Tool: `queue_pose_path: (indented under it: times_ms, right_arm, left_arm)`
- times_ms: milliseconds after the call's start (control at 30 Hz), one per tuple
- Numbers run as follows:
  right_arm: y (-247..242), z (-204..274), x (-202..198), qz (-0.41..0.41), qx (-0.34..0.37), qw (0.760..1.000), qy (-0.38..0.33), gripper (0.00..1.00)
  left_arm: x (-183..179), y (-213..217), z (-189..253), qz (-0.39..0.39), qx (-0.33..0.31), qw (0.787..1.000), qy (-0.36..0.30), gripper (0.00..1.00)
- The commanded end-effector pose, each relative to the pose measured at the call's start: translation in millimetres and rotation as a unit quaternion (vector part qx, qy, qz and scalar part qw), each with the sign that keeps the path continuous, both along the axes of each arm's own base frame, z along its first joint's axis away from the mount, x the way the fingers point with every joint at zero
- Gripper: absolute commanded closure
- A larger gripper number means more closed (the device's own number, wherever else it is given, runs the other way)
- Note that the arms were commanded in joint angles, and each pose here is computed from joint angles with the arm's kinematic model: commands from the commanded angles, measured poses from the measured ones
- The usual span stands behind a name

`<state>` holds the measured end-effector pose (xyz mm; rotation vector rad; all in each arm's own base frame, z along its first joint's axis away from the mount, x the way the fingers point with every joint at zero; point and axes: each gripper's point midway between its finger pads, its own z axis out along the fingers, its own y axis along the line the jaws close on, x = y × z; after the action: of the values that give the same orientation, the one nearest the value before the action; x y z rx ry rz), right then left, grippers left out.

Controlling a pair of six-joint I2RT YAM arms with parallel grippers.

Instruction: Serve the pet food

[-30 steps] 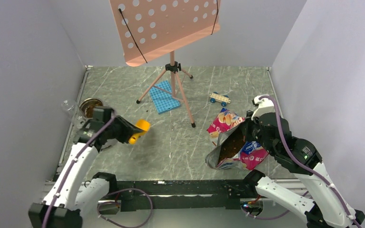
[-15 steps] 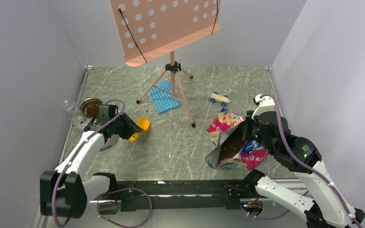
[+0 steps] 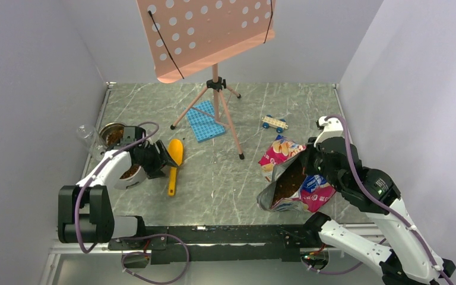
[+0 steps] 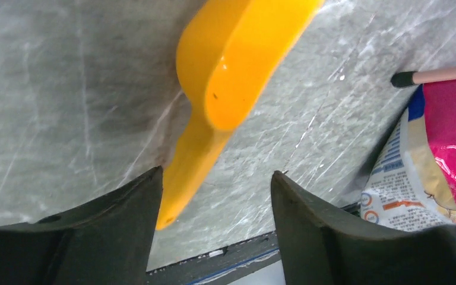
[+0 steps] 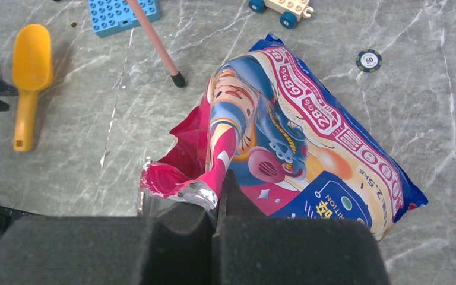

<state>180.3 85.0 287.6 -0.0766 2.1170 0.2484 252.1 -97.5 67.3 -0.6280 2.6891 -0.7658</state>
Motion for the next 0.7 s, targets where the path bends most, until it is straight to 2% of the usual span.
queue_pose_path:
  times_ms: [0, 100, 167, 233, 333, 400, 500, 600, 667]
  right_arm:
    - [23.4, 51.9, 15.0, 0.018, 0.074, 0.995, -0.064, 1.00]
    - [32.6, 49.2, 18.6, 0.036, 0.065, 0.996, -0.054, 1.00]
    - [39.2, 48.2, 21.5, 0.050, 0.060, 0.996, -0.050, 1.00]
    - [46.6, 47.7, 24.6, 0.063, 0.055, 0.996, -0.044, 1.00]
    - [55.3, 50.0, 29.0, 0.075, 0.057, 0.995, -0.042, 1.00]
    - [59.6, 51.0, 30.7, 0.082, 0.059, 0.994, -0.041, 1.00]
    - [66.6, 49.1, 30.7, 0.097, 0.061, 0.993, -0.034, 1.00]
    - [70.4, 47.0, 27.4, 0.111, 0.064, 0.991, -0.030, 1.00]
    - [71.5, 46.9, 24.4, 0.119, 0.066, 0.990, -0.029, 1.00]
  left_arm:
    - [-7.0, 22.4, 17.1, 0.025, 0.063, 0.998, -0.010, 0.19]
    - [-12.5, 28.1, 34.0, 0.040, 0.080, 0.996, -0.020, 0.18]
    - [-15.0, 17.2, 50.5, 0.034, 0.074, 0.996, -0.046, 0.28]
    - [-17.5, -11.8, 73.1, 0.001, 0.049, 0.994, -0.095, 0.40]
    - [-30.1, -76.7, 112.8, -0.065, -0.012, 0.981, -0.184, 0.45]
    - [-42.0, -117.5, 141.5, -0.098, -0.054, 0.962, -0.248, 0.40]
    - [-64.9, -168.9, 175.6, -0.146, -0.085, 0.932, -0.320, 0.27]
    - [-79.3, -215.3, 191.4, -0.201, -0.061, 0.910, -0.357, 0.19]
    - [-87.8, -244.5, 191.6, -0.250, -0.018, 0.901, -0.355, 0.14]
